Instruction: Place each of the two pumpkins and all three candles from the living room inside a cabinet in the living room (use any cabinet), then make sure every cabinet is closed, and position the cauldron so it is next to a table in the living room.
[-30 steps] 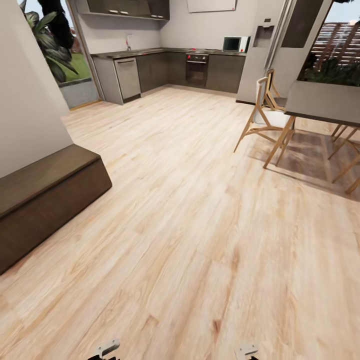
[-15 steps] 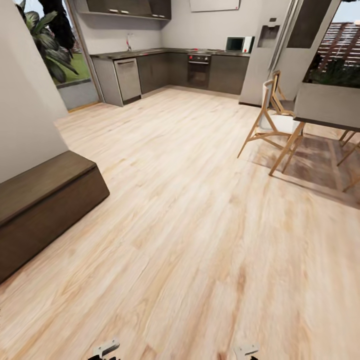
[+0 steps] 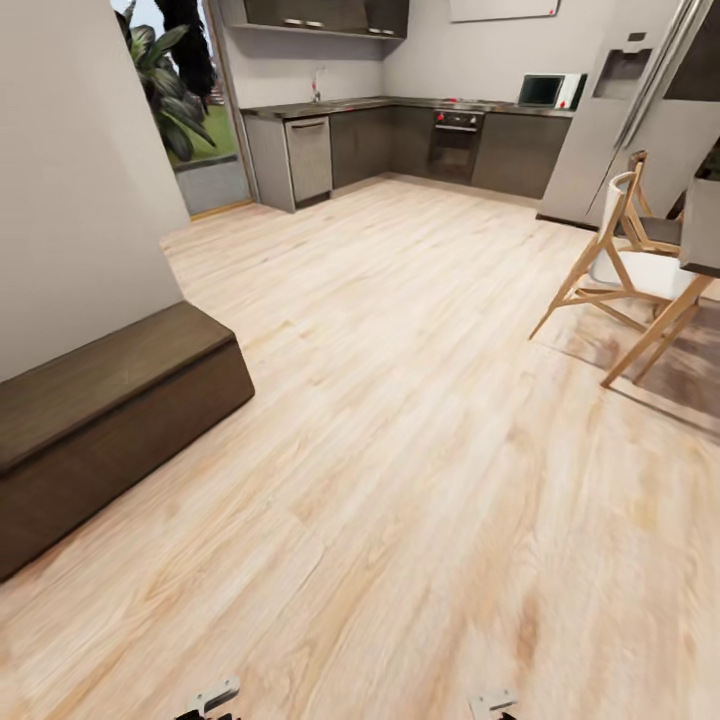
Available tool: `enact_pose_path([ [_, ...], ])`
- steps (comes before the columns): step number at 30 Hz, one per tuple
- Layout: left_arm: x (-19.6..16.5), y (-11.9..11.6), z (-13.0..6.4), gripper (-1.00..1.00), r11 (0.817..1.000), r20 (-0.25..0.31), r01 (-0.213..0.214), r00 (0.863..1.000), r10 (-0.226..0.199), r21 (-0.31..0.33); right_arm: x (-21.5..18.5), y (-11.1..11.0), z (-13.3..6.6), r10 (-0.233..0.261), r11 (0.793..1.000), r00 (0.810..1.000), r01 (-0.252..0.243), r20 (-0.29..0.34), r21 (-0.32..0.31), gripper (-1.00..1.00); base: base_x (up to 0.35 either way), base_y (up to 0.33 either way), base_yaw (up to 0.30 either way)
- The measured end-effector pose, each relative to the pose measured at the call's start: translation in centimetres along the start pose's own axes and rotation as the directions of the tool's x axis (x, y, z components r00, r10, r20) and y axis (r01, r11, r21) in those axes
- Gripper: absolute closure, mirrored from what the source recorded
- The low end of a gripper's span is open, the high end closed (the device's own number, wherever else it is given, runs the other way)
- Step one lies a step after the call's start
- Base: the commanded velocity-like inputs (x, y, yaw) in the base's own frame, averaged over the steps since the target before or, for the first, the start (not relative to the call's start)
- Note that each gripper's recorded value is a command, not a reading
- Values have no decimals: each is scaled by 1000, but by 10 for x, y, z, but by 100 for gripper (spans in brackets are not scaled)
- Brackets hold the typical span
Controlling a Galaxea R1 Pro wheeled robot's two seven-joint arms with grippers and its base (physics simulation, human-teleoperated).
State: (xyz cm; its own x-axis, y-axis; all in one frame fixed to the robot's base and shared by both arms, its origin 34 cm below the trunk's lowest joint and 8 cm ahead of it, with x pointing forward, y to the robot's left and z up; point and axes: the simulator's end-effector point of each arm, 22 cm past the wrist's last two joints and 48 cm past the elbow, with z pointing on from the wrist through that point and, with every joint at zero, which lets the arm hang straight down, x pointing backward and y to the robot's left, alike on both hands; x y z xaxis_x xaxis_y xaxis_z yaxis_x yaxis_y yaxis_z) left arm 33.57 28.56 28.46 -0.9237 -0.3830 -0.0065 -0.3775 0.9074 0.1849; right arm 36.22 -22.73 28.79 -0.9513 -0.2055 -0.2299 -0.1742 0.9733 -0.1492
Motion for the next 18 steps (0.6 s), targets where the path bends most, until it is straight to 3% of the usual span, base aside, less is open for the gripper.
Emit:
enact_pose_path([
  [9, -1, 0, 0, -100, 1000, 4, 2, 1000, -2, 0, 0, -2, 0, 0, 1000, 1000, 0, 0, 2, -100, 40, -1, 35],
  [18, 1, 1, 1, -100, 1000, -1, 0, 1000, 0, -2, 2, 0, 1, -2, 1000, 1000, 2, -4, 0, -100, 237, -143, 249],
])
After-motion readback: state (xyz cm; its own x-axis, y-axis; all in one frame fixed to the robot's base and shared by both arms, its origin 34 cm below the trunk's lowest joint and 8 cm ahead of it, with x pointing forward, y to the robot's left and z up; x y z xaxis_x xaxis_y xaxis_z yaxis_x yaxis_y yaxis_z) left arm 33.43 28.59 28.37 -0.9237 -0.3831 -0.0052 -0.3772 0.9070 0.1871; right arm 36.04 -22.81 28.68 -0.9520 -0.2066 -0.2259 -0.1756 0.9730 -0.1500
